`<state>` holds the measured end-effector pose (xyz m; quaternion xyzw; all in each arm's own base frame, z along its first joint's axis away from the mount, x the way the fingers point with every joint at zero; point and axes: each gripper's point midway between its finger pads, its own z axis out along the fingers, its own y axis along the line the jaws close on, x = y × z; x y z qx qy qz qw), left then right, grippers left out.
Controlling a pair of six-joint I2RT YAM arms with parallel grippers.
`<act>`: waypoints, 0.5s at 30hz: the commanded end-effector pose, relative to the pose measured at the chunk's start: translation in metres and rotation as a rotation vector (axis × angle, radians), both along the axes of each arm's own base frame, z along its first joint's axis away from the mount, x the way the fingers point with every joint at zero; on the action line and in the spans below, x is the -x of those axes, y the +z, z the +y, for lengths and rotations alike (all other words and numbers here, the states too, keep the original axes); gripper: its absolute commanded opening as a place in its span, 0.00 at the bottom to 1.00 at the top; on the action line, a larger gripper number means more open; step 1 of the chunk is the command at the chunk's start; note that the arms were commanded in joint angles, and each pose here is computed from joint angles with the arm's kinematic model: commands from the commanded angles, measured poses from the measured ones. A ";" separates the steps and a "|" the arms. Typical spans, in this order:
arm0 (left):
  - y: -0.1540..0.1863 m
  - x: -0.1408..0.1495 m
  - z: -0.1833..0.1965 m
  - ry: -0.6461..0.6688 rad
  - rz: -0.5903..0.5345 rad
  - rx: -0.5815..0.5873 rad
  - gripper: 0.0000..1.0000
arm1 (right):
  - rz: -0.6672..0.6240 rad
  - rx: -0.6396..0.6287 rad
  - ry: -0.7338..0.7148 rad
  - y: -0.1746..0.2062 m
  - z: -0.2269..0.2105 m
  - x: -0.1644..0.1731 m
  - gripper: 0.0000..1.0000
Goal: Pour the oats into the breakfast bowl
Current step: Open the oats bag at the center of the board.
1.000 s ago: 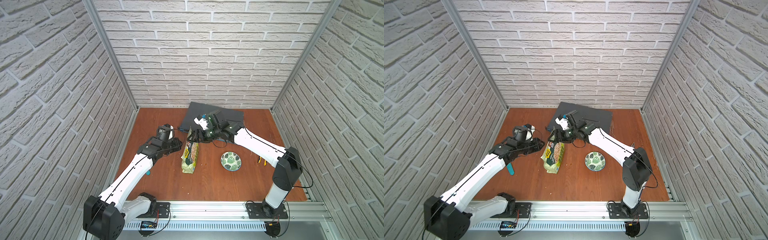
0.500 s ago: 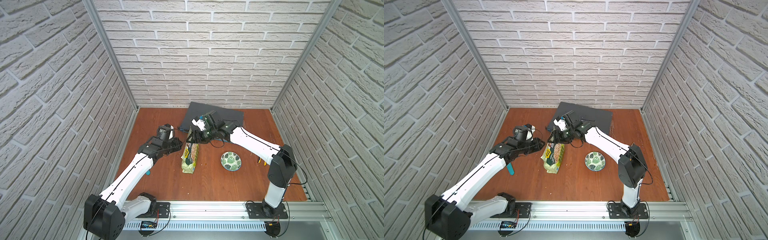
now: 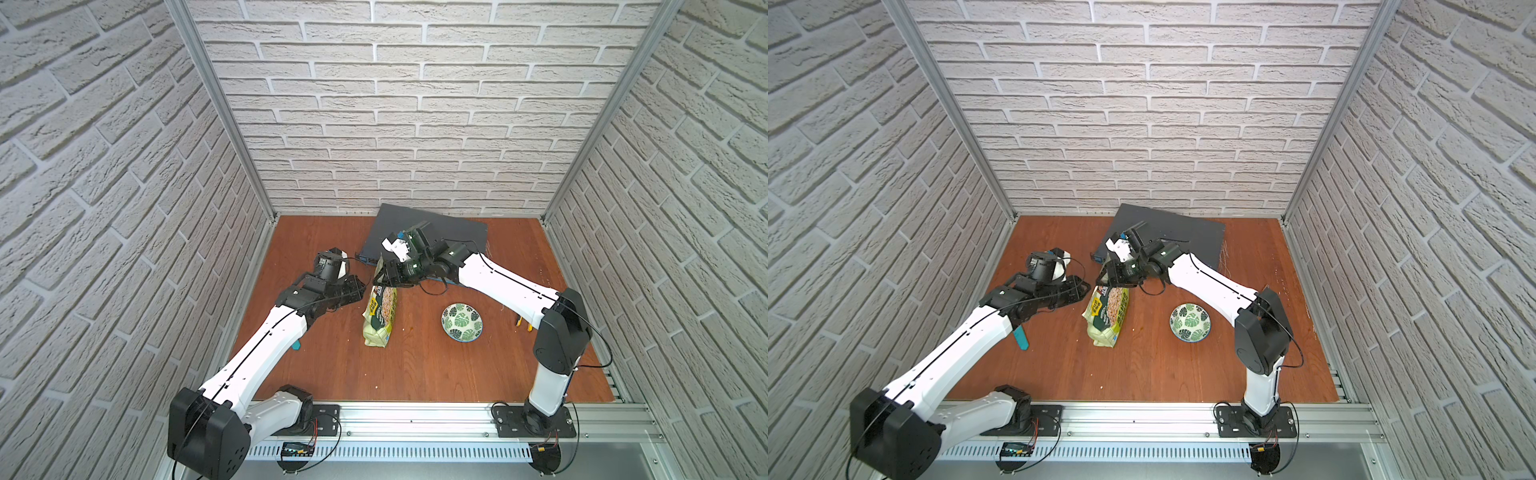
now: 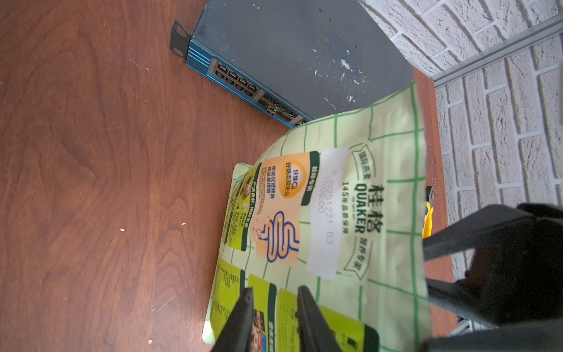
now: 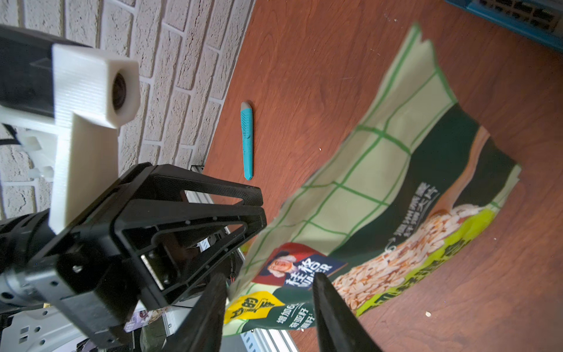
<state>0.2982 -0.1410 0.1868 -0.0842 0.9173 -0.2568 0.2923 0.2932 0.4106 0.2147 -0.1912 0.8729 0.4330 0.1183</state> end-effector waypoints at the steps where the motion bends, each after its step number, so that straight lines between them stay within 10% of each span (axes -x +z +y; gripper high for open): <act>1: 0.011 -0.004 0.000 0.003 -0.039 0.014 0.28 | -0.001 0.006 0.009 -0.003 0.004 0.000 0.42; 15: 0.046 0.010 0.005 -0.008 -0.125 0.066 0.30 | 0.059 -0.114 0.051 0.010 0.013 0.007 0.30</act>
